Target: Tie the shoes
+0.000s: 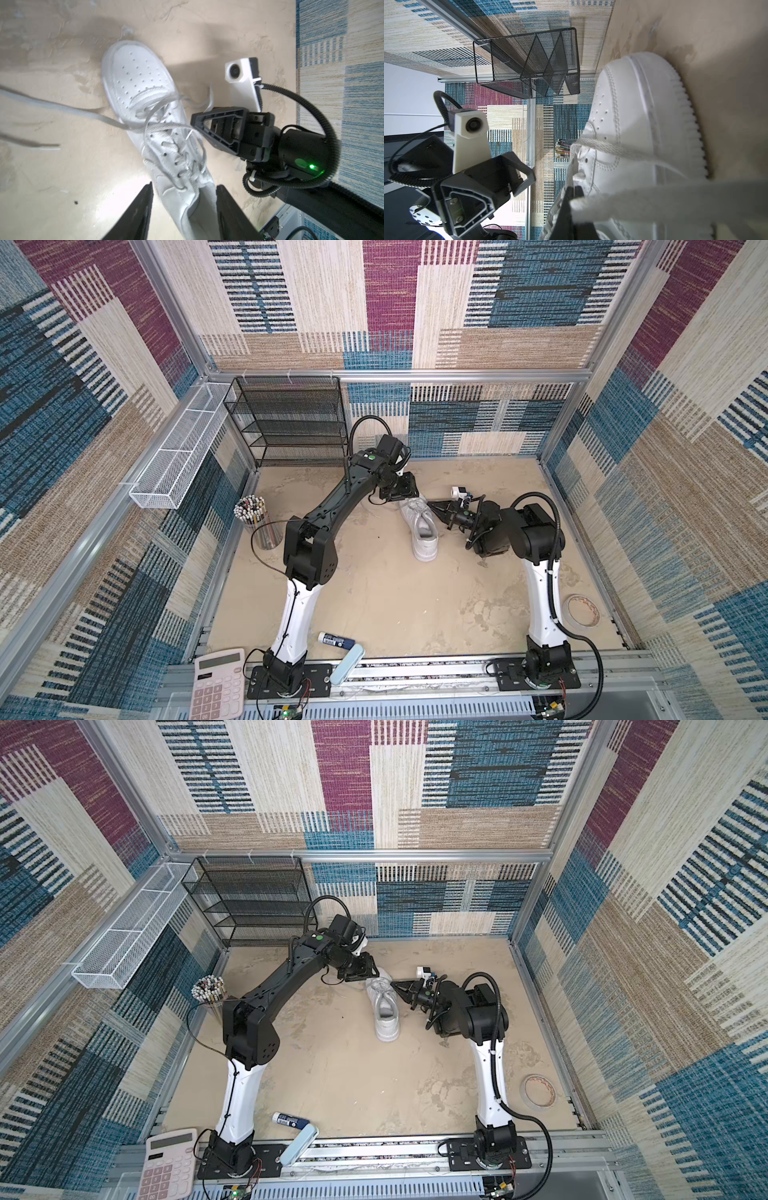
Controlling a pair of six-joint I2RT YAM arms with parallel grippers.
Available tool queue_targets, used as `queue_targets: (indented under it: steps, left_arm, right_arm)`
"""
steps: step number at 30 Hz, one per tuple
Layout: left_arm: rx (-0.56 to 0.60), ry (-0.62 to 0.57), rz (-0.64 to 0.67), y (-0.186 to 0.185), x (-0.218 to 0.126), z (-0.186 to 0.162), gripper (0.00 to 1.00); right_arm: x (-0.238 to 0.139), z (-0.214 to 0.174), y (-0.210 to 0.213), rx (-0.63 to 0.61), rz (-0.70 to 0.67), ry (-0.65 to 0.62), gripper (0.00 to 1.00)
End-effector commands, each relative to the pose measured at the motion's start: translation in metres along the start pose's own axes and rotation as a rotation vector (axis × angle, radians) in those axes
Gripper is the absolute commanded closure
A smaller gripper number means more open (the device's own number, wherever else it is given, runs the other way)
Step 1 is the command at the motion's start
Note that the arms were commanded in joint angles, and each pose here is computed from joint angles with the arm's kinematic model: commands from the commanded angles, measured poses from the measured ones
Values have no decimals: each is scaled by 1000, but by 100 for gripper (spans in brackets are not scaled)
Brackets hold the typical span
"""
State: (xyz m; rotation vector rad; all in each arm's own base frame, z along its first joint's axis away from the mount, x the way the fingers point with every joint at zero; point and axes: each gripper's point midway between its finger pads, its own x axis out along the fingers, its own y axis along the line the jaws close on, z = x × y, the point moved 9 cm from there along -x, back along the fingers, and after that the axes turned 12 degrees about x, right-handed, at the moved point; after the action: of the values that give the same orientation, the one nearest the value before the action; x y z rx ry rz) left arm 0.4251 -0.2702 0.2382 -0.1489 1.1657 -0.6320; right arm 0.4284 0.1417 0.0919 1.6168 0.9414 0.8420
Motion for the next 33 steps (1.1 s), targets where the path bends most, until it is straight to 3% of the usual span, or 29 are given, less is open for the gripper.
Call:
queue_targets:
  steps: [1,5,15,26,30,33]
  left_arm:
    - [-69,-31,-63,9,5,-6,43]
    - [-112,-71,-141,17,16,-8,38]
    - [-123,-46,-225,21,46,-4,37]
    - [-94,-49,-317,8,49,9,35]
    - [-90,-37,-284,9,47,6,35]
    - [-58,-54,-177,15,32,8,36]
  right_arm:
    - [0,-6,9,-34,29,6,100]
    - [-3,-12,7,-25,21,0,100]
    - [-12,-30,1,-3,3,-31,100]
    - [-12,-58,-3,30,-12,-30,100]
    - [-16,-58,-4,25,-2,-50,100]
    - [-17,-55,-1,15,9,-67,100]
